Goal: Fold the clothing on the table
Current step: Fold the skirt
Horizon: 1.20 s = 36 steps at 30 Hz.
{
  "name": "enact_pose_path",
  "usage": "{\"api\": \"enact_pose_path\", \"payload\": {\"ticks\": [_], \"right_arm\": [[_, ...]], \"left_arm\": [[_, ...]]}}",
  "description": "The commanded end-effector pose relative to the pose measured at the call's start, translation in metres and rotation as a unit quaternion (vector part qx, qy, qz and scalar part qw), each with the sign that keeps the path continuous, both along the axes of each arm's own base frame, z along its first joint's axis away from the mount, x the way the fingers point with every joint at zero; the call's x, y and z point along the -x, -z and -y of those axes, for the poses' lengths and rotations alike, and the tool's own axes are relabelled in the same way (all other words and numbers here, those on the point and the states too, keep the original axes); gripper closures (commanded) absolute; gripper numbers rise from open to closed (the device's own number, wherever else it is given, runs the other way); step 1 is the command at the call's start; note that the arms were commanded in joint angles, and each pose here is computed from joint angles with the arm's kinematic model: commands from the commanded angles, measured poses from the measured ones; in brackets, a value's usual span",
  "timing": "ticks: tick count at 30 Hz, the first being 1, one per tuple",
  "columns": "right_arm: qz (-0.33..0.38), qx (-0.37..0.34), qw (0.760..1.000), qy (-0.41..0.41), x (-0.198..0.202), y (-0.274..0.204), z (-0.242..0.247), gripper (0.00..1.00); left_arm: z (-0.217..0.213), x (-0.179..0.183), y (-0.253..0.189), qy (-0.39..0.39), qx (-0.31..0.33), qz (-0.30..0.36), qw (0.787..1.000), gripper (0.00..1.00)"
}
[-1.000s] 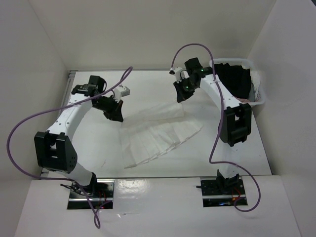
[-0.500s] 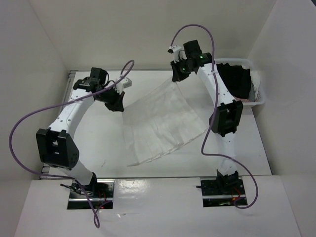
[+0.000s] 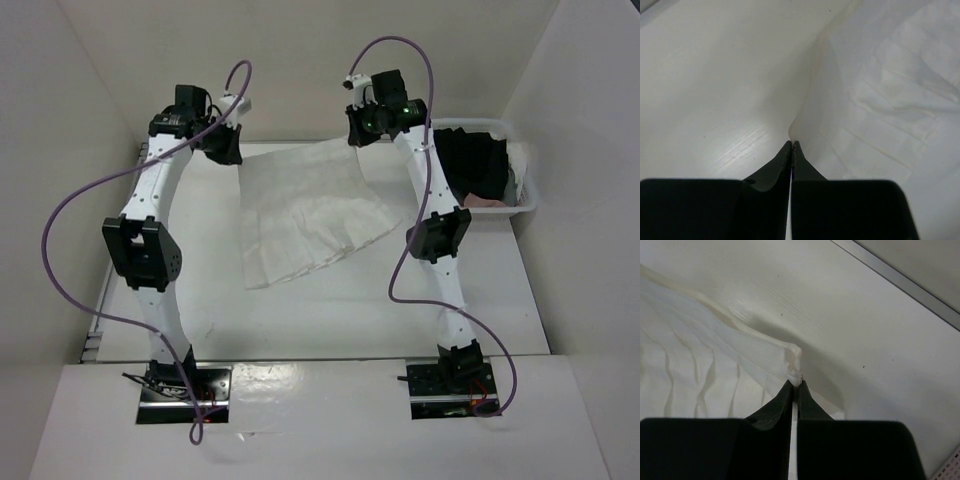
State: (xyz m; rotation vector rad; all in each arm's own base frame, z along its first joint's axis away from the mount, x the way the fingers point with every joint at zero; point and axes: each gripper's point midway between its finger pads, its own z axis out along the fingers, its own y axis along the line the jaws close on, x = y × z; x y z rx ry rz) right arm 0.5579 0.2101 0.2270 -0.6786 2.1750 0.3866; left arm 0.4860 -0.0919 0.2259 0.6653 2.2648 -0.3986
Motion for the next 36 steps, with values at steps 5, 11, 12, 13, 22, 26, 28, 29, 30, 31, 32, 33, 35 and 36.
{"api": "enact_pose_path", "payload": {"ticks": [5,11,12,13,22,26,28,29,30,31,32,33,35,36], "right_arm": [[0.018,-0.006,0.999,0.044,-0.011,-0.014,0.019,1.00],[0.028,-0.008,0.997,0.066,-0.021,-0.019,0.044,1.00],[0.028,-0.008,0.997,0.066,-0.021,-0.019,0.044,1.00],[0.028,-0.008,0.997,0.070,-0.023,-0.019,0.050,1.00],[0.075,-0.016,0.994,0.078,-0.005,-0.077,0.057,1.00],[0.091,-0.025,0.993,0.072,0.008,-0.102,0.057,1.00],[0.084,-0.018,0.994,0.063,0.016,-0.103,0.057,1.00],[0.073,-0.015,0.995,0.063,0.019,-0.099,0.058,1.00],[0.071,-0.013,0.996,0.056,0.023,-0.099,0.058,1.00],[0.060,-0.010,0.997,0.056,0.024,-0.093,0.058,1.00],[0.051,-0.004,0.997,0.053,0.027,-0.087,0.059,1.00],[0.041,-0.005,0.998,0.049,0.029,-0.083,0.058,1.00],[0.039,0.000,0.998,0.041,0.034,-0.083,0.054,1.00],[0.041,0.004,0.998,0.037,0.038,-0.087,0.055,1.00]], "left_arm": [[-0.016,-0.058,-0.001,-0.056,0.031,-0.005,0.998,1.00],[-0.017,-0.083,-0.043,-0.071,0.044,0.061,0.995,1.00],[-0.012,-0.079,-0.042,-0.061,0.053,0.053,0.995,1.00],[-0.007,-0.077,-0.036,-0.049,0.063,0.042,0.996,1.00],[0.009,-0.044,-0.088,-0.021,0.076,0.069,0.995,1.00],[0.009,-0.024,-0.111,-0.002,0.068,0.085,0.994,1.00],[0.014,-0.013,-0.111,0.009,0.067,0.073,0.995,1.00],[0.014,-0.012,-0.106,0.008,0.066,0.063,0.996,1.00],[0.016,-0.010,-0.089,0.016,0.068,0.032,0.997,1.00],[0.017,-0.004,-0.089,0.024,0.068,0.027,0.997,1.00],[0.018,-0.001,-0.084,0.036,0.064,0.020,0.997,1.00],[0.017,0.002,-0.078,0.039,0.061,0.012,0.997,1.00],[0.023,0.011,-0.069,0.055,0.058,-0.008,0.997,1.00],[0.023,0.016,-0.071,0.055,0.058,-0.010,0.997,1.00]]}}
